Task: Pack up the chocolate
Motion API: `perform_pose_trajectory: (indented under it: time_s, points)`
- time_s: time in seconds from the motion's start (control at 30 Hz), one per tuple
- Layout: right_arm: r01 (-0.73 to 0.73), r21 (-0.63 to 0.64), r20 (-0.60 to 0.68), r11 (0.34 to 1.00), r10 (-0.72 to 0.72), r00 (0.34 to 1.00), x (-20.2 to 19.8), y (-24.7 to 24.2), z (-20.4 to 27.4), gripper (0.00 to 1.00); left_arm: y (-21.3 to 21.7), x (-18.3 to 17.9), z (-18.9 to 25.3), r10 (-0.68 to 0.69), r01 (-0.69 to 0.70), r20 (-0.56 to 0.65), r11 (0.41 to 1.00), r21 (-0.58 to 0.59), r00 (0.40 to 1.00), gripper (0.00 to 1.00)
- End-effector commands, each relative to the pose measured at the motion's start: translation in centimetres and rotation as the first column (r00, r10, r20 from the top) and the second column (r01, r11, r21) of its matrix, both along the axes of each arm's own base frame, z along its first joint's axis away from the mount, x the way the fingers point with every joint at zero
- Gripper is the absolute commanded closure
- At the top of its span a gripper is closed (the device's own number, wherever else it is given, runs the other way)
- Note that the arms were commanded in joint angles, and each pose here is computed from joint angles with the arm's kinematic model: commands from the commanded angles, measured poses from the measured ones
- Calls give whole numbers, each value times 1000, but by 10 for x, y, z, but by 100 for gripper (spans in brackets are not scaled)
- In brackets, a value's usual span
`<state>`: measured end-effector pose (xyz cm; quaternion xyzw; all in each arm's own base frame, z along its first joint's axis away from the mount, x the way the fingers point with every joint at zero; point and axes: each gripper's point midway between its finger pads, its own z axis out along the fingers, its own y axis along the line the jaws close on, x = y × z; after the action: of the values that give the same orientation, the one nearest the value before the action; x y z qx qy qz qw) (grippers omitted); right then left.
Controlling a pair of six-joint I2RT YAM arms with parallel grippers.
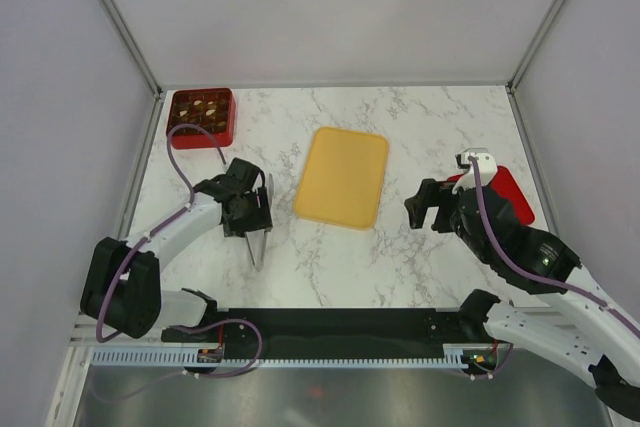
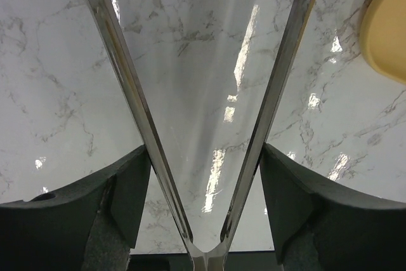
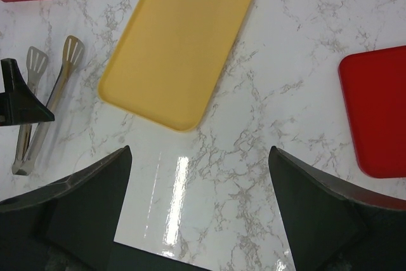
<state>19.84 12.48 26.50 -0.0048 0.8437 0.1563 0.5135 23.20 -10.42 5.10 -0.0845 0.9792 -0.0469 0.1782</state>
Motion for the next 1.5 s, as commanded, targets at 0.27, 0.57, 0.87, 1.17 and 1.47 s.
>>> perform_pose_trajectory:
  time_s: [0.27, 0.57, 0.87, 1.17, 1.47]
  points:
    - [30, 18, -27, 999, -30, 999, 7, 7, -3, 2, -8, 1, -2, 63, -63, 7, 997, -42, 998, 15]
    - [223, -70, -35, 972, -226, 974, 40, 2, -12, 2, -10, 1, 8, 48, -47, 25, 997, -61, 999, 9]
    - [468, -175, -166, 866, -495, 853, 128, -58, -48, 17, -35, 23, 119, -102, 179, 356, 965, -190, 929, 7]
    - [712, -172, -365, 680, -716, 595, 183, -152, -116, 36, -57, 13, 147, -143, 300, 452, 907, -297, 881, 7]
    - [827, -190, -456, 529, -794, 403, 218, -185, -175, 43, -72, -9, 172, -156, 432, 578, 819, -377, 801, 9]
